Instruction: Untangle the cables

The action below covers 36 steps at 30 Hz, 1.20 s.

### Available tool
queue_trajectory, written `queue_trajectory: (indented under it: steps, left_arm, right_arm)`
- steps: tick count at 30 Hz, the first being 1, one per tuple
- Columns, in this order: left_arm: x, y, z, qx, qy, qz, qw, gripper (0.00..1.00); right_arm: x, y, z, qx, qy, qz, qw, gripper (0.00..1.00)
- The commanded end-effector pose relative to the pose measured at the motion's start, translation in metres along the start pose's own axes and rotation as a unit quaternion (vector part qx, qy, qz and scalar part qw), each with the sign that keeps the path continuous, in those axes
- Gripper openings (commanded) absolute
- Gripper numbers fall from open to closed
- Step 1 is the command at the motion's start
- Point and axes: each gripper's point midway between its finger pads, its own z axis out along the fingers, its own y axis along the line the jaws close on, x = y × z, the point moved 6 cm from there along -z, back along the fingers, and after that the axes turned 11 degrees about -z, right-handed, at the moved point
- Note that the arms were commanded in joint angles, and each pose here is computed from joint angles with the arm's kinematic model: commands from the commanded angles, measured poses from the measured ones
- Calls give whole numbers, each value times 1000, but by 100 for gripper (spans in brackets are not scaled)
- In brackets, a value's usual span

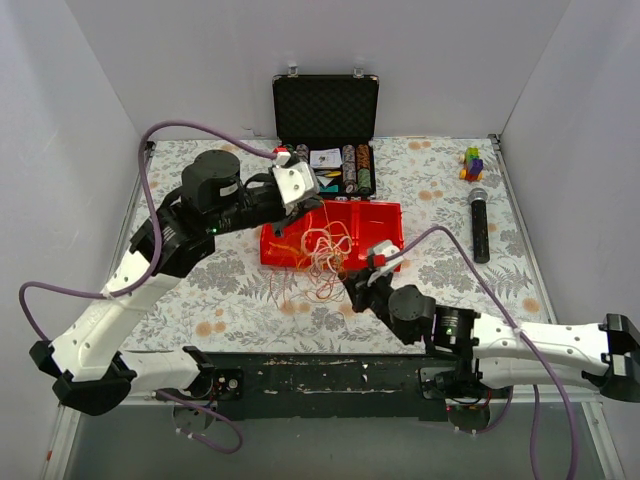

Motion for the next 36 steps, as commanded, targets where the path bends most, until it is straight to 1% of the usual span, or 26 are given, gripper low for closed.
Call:
queue_trajectory:
  steps: [1, 2, 3, 5, 9, 12, 13, 15, 16, 17, 19, 20, 21, 22, 24, 26, 27, 29, 32, 34, 36]
  left_arm:
    - [-54, 47, -38, -222, -130, 82, 963, 0]
    - [-60, 56, -47, -268, -146, 90, 948, 0]
    - [-67, 61, -53, -297, -166, 101, 935, 0]
    - [-80, 69, -69, -350, -198, 108, 909, 0]
    - [-111, 77, -97, -415, -267, 108, 863, 0]
    - [-127, 80, -116, -452, -300, 115, 832, 0]
    - [-135, 81, -124, -465, -317, 113, 819, 0]
    - [-151, 81, -138, -484, -341, 135, 795, 0]
    - [-162, 80, -147, -489, -359, 143, 782, 0]
    - [-172, 79, -153, -491, -370, 151, 774, 0]
    - [-196, 78, -169, -505, -396, 161, 750, 0]
    - [-206, 79, -172, -512, -401, 168, 741, 0]
    - [-219, 77, -184, -519, -417, 176, 725, 0]
    - [-230, 75, -191, -521, -428, 183, 715, 0]
    - [-246, 70, -203, -515, -445, 193, 706, 0]
    - [-249, 73, -192, -502, -431, 203, 722, 0]
    - [-245, 74, -182, -490, -419, 202, 737, 0]
    - [-233, 72, -159, -441, -394, 200, 781, 0]
    - [-201, 62, -117, -344, -346, 200, 850, 0]
    - [-183, 56, -93, -284, -320, 186, 885, 0]
    - [-168, 52, -76, -248, -299, 168, 906, 0]
  right_arm:
    - [55, -24, -23, 49, 68, 38, 996, 1]
    - [64, -28, -29, 58, 78, 54, 994, 1]
    - [82, -35, -36, 69, 105, 55, 991, 1]
    - [99, -42, -47, 85, 127, 81, 985, 1]
    - [126, -51, -62, 113, 170, 116, 972, 1]
    - [140, -54, -69, 139, 211, 116, 961, 1]
    - [142, -55, -71, 155, 224, 122, 954, 1]
    - [151, -59, -76, 188, 259, 111, 941, 1]
    - [155, -62, -80, 205, 278, 105, 933, 1]
    - [159, -62, -81, 214, 291, 95, 928, 1]
    - [164, -63, -84, 227, 307, 95, 919, 1]
    - [167, -62, -85, 225, 310, 96, 919, 1]
    - [169, -61, -85, 221, 310, 101, 919, 1]
    - [170, -59, -85, 215, 308, 107, 921, 1]
    - [175, -59, -86, 207, 303, 119, 923, 1]
    - [174, -58, -84, 198, 294, 124, 927, 1]
    - [172, -57, -84, 196, 289, 126, 929, 1]
    - [167, -57, -82, 194, 281, 125, 932, 1]
    - [154, -55, -78, 182, 260, 126, 940, 1]
    - [144, -50, -74, 156, 237, 126, 951, 1]
    - [137, -43, -71, 119, 211, 127, 962, 1]
